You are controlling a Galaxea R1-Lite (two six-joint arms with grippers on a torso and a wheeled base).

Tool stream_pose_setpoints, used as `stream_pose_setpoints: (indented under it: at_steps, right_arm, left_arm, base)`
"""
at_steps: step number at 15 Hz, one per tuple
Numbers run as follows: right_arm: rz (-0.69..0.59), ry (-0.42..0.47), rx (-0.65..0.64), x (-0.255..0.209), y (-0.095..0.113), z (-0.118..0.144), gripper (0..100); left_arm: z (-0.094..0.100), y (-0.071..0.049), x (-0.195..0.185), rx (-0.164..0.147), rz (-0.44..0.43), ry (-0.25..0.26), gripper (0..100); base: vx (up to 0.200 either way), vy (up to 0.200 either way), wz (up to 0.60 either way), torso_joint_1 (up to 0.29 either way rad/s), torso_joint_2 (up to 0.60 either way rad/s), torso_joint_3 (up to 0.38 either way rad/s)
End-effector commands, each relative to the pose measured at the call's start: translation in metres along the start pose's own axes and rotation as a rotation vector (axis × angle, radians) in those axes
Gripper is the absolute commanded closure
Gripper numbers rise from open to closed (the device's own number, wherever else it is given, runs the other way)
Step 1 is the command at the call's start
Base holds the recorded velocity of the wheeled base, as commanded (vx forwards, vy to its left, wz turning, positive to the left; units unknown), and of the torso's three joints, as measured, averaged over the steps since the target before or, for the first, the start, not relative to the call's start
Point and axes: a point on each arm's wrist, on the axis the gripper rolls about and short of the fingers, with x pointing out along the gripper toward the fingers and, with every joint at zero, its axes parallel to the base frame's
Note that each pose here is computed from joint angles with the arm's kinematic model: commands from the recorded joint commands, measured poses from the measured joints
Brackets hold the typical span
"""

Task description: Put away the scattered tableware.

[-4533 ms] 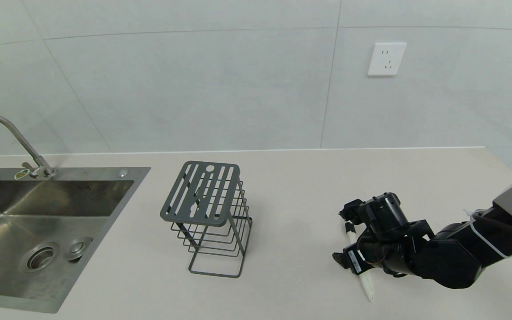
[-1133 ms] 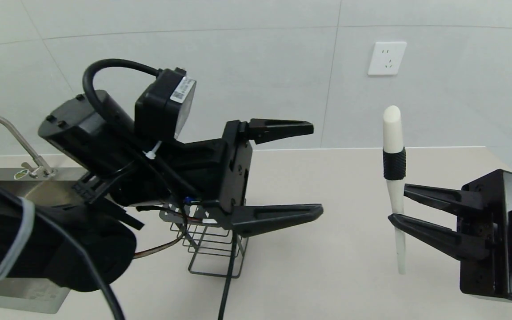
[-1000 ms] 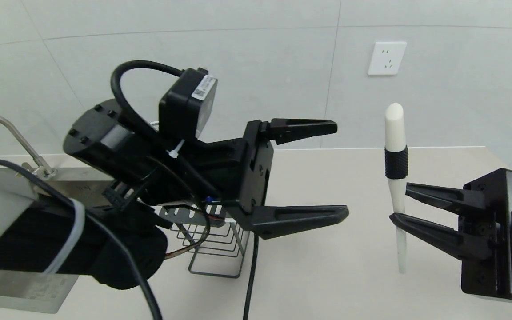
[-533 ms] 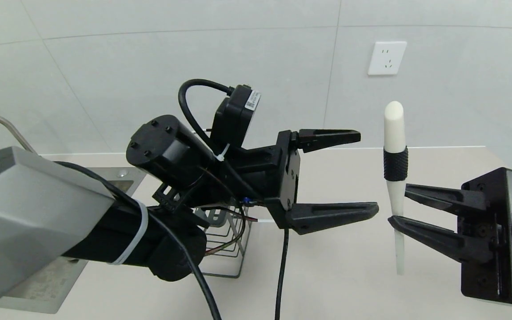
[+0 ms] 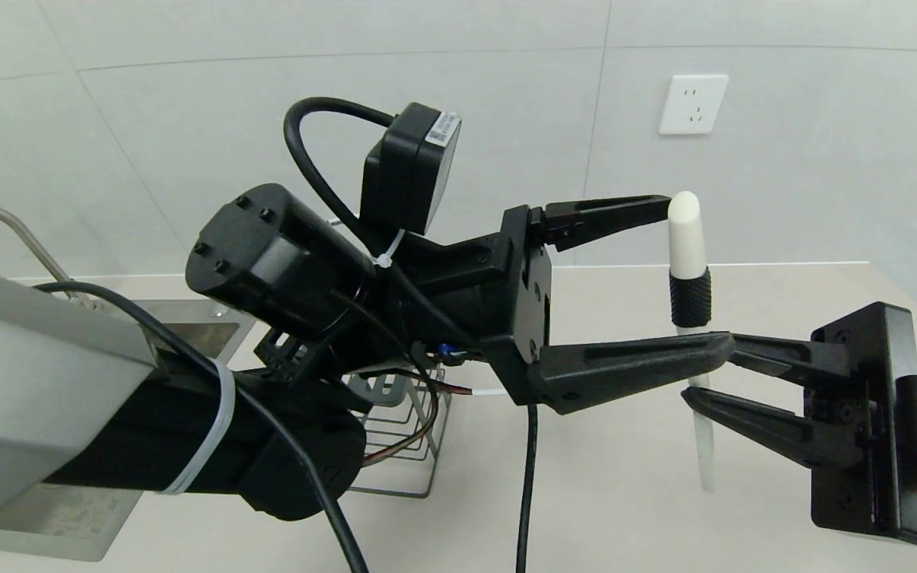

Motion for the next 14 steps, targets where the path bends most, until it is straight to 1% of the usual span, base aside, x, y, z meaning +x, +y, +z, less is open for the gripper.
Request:
stream_pose_setpoints:
  at_steps: [1, 3, 6, 14]
  right_arm:
    - [0.000, -0.001, 0.000, 0.001, 0.000, 0.000, 100]
    - [-0.004, -0.010, -0.009, 0.003, -0.003, 0.002, 100]
    - [-0.006, -0.014, -0.013, 0.004, -0.005, 0.002, 100]
    - [-0.007, -0.015, -0.014, 0.004, -0.005, 0.003, 100]
  left_arm:
    - [0.006, -0.003, 0.001, 0.010, -0.004, -0.009, 0]
    - [0.005, -0.005, 0.004, 0.005, -0.015, -0.011, 0]
    - [0.000, -0.010, 0.011, -0.012, -0.024, -0.015, 0]
    - [0.001, -0.011, 0.011, -0.010, -0.023, -0.018, 0]
  base:
    - [0.000, 0.000, 0.00, 0.000, 0.00, 0.000]
    - [0.000, 0.000, 0.00, 0.000, 0.00, 0.000]
    - [0.000, 0.000, 0.00, 0.000, 0.00, 0.000]
    - [0.000, 0.000, 0.00, 0.000, 0.00, 0.000]
